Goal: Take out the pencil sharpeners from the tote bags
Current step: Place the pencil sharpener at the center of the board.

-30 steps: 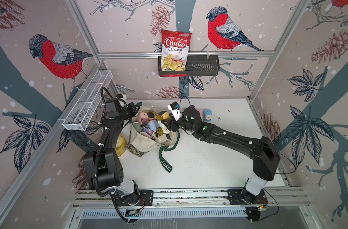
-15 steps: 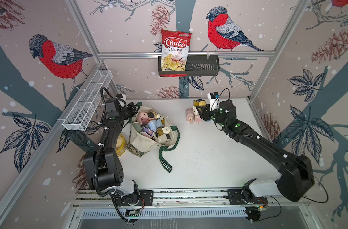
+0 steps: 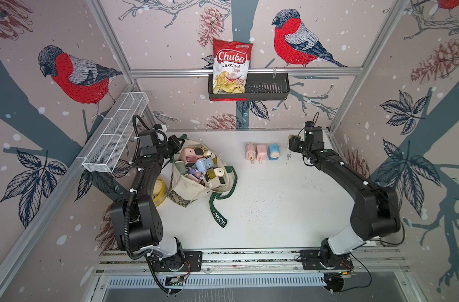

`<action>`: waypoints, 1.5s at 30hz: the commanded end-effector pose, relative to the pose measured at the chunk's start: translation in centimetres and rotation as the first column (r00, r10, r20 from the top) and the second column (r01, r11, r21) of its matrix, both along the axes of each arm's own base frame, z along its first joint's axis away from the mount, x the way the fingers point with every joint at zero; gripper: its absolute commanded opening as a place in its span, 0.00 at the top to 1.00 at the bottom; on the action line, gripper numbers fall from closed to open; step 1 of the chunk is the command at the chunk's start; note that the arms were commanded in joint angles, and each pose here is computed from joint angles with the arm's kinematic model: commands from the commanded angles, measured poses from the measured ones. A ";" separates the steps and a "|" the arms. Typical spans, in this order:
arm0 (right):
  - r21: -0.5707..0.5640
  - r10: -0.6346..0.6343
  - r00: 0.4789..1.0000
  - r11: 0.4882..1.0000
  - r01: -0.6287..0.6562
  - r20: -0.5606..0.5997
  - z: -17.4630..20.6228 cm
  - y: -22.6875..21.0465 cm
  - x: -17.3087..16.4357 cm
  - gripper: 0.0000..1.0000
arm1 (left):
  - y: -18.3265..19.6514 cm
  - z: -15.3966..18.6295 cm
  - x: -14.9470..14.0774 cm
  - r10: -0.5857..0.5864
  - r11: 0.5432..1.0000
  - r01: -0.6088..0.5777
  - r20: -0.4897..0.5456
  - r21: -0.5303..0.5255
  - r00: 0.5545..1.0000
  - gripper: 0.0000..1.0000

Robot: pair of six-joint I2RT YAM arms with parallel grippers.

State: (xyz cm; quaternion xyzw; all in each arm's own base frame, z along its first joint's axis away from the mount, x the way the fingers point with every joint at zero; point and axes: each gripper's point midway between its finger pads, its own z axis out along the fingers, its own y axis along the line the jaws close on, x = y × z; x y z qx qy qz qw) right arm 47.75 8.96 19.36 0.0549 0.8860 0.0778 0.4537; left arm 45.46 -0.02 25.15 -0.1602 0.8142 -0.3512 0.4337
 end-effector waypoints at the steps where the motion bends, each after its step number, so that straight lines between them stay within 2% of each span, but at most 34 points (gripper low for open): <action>1: 0.014 -0.024 0.998 1.000 0.025 -0.056 -1.8 -0.4 0.9 0.53 | -0.7 3.5 0.7 -0.051 0.999 0.050 0.150 0.010 0.987 1.00; 6: -0.026 -0.029 0.984 0.999 0.025 -0.178 -5.6 -0.3 3.2 0.53 | -0.7 3.5 0.7 -0.051 0.999 0.051 0.149 0.008 0.987 1.00; 17: -0.056 0.028 0.941 0.997 -0.050 -0.337 -11.2 1.5 6.3 0.53 | -0.6 3.3 0.8 -0.052 0.999 0.051 0.147 0.008 0.988 1.00; 28: -0.081 0.053 0.913 0.992 -0.093 -0.404 -13.7 2.6 6.8 0.47 | -0.6 3.2 0.8 -0.050 0.999 0.049 0.144 0.009 0.988 1.00; 35: -0.079 0.063 0.912 0.991 -0.104 -0.405 -13.2 2.9 6.6 0.37 | -0.6 3.2 0.8 -0.049 0.999 0.048 0.144 0.011 0.988 1.00; 45: -0.094 0.031 0.950 0.994 -0.063 -0.311 -8.5 2.1 5.7 0.19 | -0.5 3.1 0.8 -0.047 0.999 0.046 0.139 0.012 0.989 1.00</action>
